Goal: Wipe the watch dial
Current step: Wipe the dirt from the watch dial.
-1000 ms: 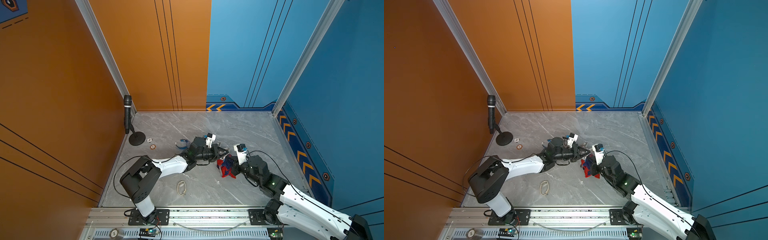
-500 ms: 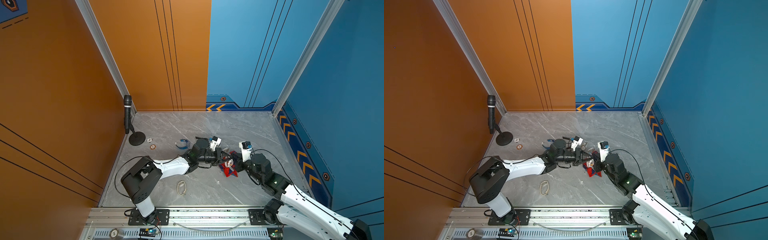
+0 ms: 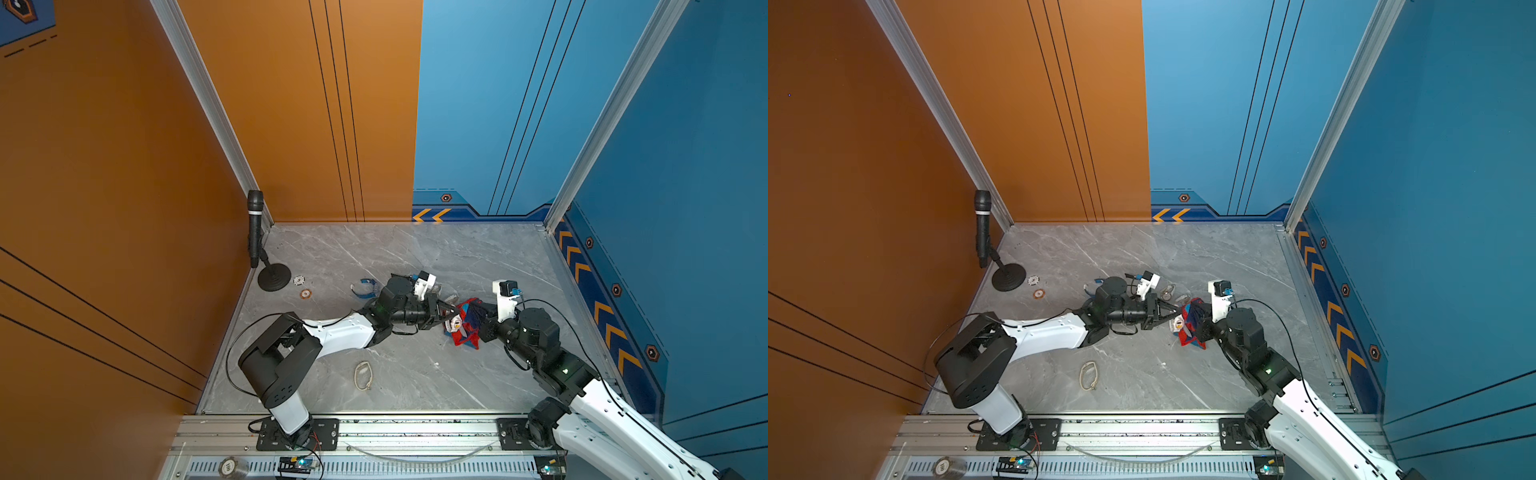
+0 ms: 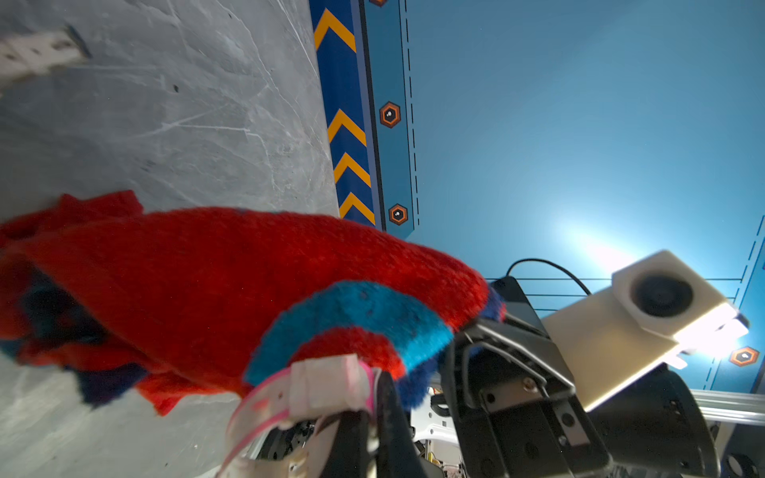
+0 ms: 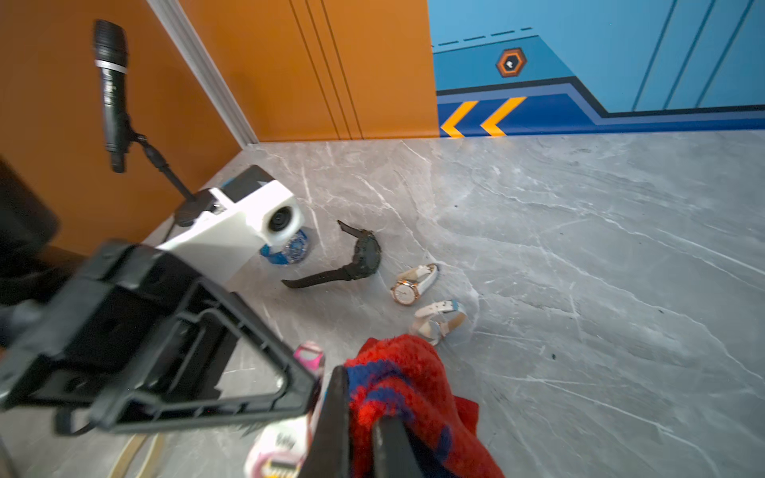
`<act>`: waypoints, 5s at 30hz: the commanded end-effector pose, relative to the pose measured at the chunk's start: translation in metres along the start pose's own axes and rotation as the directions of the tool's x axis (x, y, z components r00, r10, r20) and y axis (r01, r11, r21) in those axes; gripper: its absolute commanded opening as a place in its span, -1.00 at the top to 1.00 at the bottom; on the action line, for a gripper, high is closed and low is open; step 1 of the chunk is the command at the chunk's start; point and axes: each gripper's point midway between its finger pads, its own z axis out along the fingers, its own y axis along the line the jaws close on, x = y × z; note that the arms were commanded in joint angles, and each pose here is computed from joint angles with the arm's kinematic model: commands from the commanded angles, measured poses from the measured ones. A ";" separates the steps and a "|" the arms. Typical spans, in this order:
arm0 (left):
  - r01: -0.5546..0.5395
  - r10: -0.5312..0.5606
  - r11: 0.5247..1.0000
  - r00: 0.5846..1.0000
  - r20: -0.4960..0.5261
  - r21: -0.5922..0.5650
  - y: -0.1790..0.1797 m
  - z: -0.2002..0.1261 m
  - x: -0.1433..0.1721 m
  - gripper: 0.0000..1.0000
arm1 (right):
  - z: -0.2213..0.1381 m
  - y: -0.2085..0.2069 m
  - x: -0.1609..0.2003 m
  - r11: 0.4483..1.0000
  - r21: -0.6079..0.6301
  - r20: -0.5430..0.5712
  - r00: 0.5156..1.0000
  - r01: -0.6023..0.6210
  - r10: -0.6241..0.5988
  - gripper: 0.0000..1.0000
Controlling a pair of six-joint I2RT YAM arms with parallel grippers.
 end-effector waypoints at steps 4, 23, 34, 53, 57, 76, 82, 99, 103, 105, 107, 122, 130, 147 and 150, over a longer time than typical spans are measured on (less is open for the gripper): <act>0.009 -0.008 1.000 0.994 0.112 -0.005 0.000 -0.017 -0.023 1.00 | -0.006 0.030 0.004 0.990 -0.140 -0.006 1.000 -0.005 0.005 1.00; -0.031 0.029 0.999 0.998 0.048 0.040 -0.024 -0.001 -0.003 1.00 | 0.020 0.034 0.025 0.992 -0.125 -0.056 0.998 0.001 -0.008 1.00; -0.052 0.053 0.997 0.999 -0.013 0.065 -0.034 0.008 0.013 1.00 | 0.028 0.030 0.021 0.994 -0.105 -0.045 0.999 -0.007 0.002 1.00; -0.042 0.044 0.994 0.999 -0.027 0.098 -0.042 0.015 0.013 1.00 | 0.021 0.031 0.001 0.993 -0.113 -0.003 1.000 -0.024 0.024 1.00; -0.032 0.036 0.993 0.999 -0.030 0.113 -0.043 0.017 0.012 1.00 | 0.027 0.025 0.016 0.995 -0.096 -0.038 0.999 -0.020 0.016 1.00; -0.014 0.018 0.991 1.000 -0.025 0.130 -0.041 0.017 0.012 1.00 | 0.016 0.025 -0.007 0.995 -0.095 0.025 0.999 -0.031 0.034 1.00; 0.007 -0.005 0.984 1.000 -0.013 0.181 -0.050 0.016 0.010 1.00 | 0.022 0.014 0.021 0.996 -0.072 -0.012 0.999 -0.051 0.050 1.00; 0.096 -0.117 0.943 0.992 0.046 0.320 -0.055 0.009 -0.006 1.00 | 0.014 0.002 0.022 0.998 -0.025 -0.016 0.998 -0.055 0.055 1.00; 0.096 -0.117 0.946 0.992 0.051 0.310 -0.050 0.006 -0.007 1.00 | 0.000 -0.006 0.011 0.999 0.017 0.006 0.999 -0.049 0.048 1.00; 0.095 -0.116 0.947 0.992 0.051 0.307 -0.048 0.005 -0.008 1.00 | -0.008 -0.010 0.006 0.997 0.048 0.014 0.998 -0.054 0.053 1.00; 0.094 -0.113 0.948 0.993 0.047 0.303 -0.046 0.005 -0.008 1.00 | -0.014 -0.010 0.000 0.997 0.055 0.015 0.999 -0.051 0.050 1.00; 0.095 -0.109 0.951 0.993 0.033 0.293 -0.040 0.009 -0.005 1.00 | -0.022 0.018 -0.034 0.992 -0.062 0.067 0.991 -0.111 0.115 1.00; 0.106 -0.123 0.938 0.992 0.031 0.331 -0.050 0.009 -0.005 1.00 | 0.006 0.019 -0.017 0.992 -0.054 0.026 0.993 -0.113 0.114 1.00; 0.104 -0.123 0.923 0.992 0.028 0.370 -0.068 0.008 -0.005 1.00 | 0.009 -0.025 0.027 0.988 0.095 -0.003 0.992 -0.122 0.122 1.00; 0.104 -0.122 0.923 0.992 0.026 0.370 -0.068 0.008 -0.003 1.00 | 0.003 -0.030 0.023 0.985 0.109 0.008 0.992 -0.130 0.130 1.00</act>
